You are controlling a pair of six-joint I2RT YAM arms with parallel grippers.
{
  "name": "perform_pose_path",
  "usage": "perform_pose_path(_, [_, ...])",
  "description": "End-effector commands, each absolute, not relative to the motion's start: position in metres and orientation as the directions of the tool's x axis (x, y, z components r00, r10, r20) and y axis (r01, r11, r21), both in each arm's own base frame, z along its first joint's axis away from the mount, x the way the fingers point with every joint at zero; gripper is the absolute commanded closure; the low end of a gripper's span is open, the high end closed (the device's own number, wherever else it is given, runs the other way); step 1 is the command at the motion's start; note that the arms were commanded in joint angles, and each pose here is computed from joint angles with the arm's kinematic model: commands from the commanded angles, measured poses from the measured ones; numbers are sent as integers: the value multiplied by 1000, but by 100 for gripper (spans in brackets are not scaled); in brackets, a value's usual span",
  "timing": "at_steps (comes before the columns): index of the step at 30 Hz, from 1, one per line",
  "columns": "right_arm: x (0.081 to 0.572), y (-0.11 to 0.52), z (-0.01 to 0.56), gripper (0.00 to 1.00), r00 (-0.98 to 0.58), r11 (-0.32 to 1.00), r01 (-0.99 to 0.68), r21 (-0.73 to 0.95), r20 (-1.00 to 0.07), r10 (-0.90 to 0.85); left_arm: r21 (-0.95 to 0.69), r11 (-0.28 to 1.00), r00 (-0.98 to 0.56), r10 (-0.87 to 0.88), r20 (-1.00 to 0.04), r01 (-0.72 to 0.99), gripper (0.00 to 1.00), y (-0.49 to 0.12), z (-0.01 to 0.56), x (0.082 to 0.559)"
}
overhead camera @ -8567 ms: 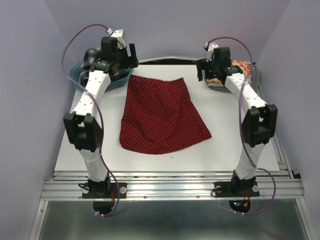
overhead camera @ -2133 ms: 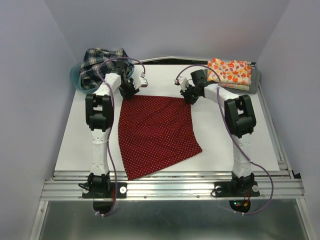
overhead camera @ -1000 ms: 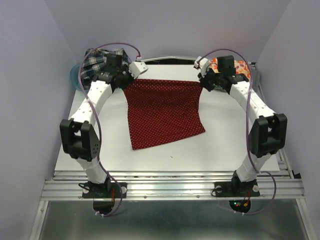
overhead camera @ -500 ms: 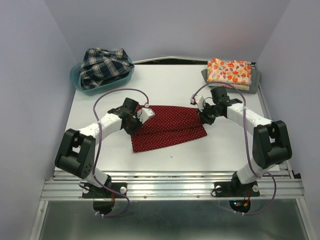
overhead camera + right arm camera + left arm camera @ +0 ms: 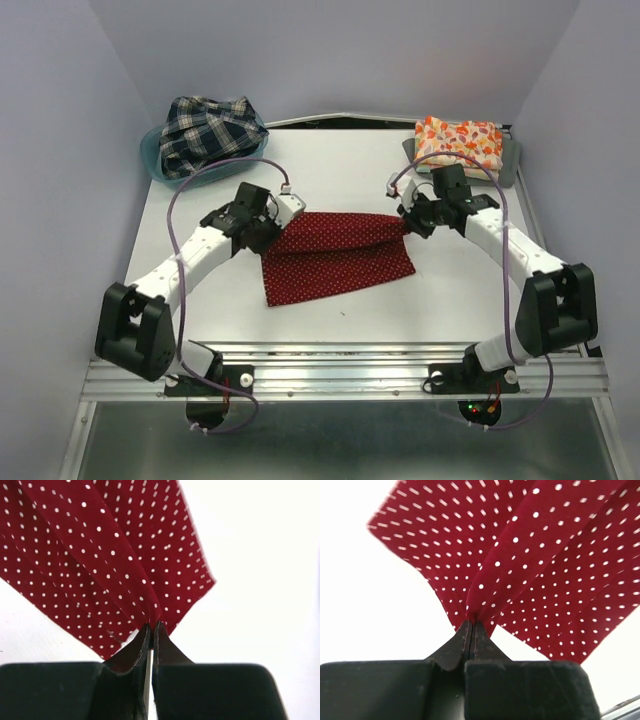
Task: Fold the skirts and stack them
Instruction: Fold the skirt
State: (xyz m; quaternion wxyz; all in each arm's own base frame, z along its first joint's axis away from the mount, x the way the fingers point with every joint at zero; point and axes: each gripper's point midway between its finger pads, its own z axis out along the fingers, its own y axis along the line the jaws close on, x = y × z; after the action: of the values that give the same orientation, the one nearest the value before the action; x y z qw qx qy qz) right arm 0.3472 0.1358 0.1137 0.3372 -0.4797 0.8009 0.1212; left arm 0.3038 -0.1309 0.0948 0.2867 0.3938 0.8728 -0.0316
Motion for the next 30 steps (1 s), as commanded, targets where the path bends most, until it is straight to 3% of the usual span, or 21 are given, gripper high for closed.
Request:
perform_pose_path(1, [350,136,169,99,-198,489,-839,-239,-703,-683,179,662,-454,661,-597,728,100,-138,145,288])
perform_pose_path(11, [293,127,83,99,-242,401,-907,-128,-621,-745,136,512,-386,773,-503,848,100,-150,78,227])
perform_pose_path(12, [283,131,84,94,-226,374,-920,-115,-625,-747,145,489,-370,795,-481,860,100,-146,68,221])
perform_pose_path(13, [276,130,85,83,-218,360,-927,-108,-625,-750,143,488,-372,796,-478,861,100,-145,65,220])
perform_pose_path(14, [264,128,87,68,-220,343,-935,-88,-617,-756,170,479,-357,808,-468,861,80,-141,66,222])
perform_pose_path(15, [260,129,94,34,-216,345,-934,-90,-627,-749,191,473,-338,809,-480,860,65,-140,72,224])
perform_pose_path(16, [260,129,113,21,-207,371,-921,-121,-655,-727,213,463,-313,810,-496,860,43,-141,80,226])
perform_pose_path(18, [263,129,136,14,-197,407,-899,-161,-681,-706,259,470,-261,781,-567,844,35,-146,107,232])
perform_pose_path(19, [264,128,148,13,-186,418,-890,-183,-690,-699,261,465,-240,770,-592,846,28,-149,117,232])
perform_pose_path(24, [272,138,191,15,-244,502,-855,-129,-754,-610,272,451,-197,751,-630,850,27,-155,145,233])
perform_pose_path(27, [278,146,173,27,-348,530,-848,-18,-735,-582,263,441,-208,767,-607,858,33,-156,134,235])
perform_pose_path(28, [278,148,165,36,-390,540,-841,27,-722,-571,240,435,-230,781,-581,868,39,-156,123,236])
perform_pose_path(30, [280,148,146,43,-453,559,-826,81,-684,-571,222,425,-245,795,-555,877,45,-157,114,237])
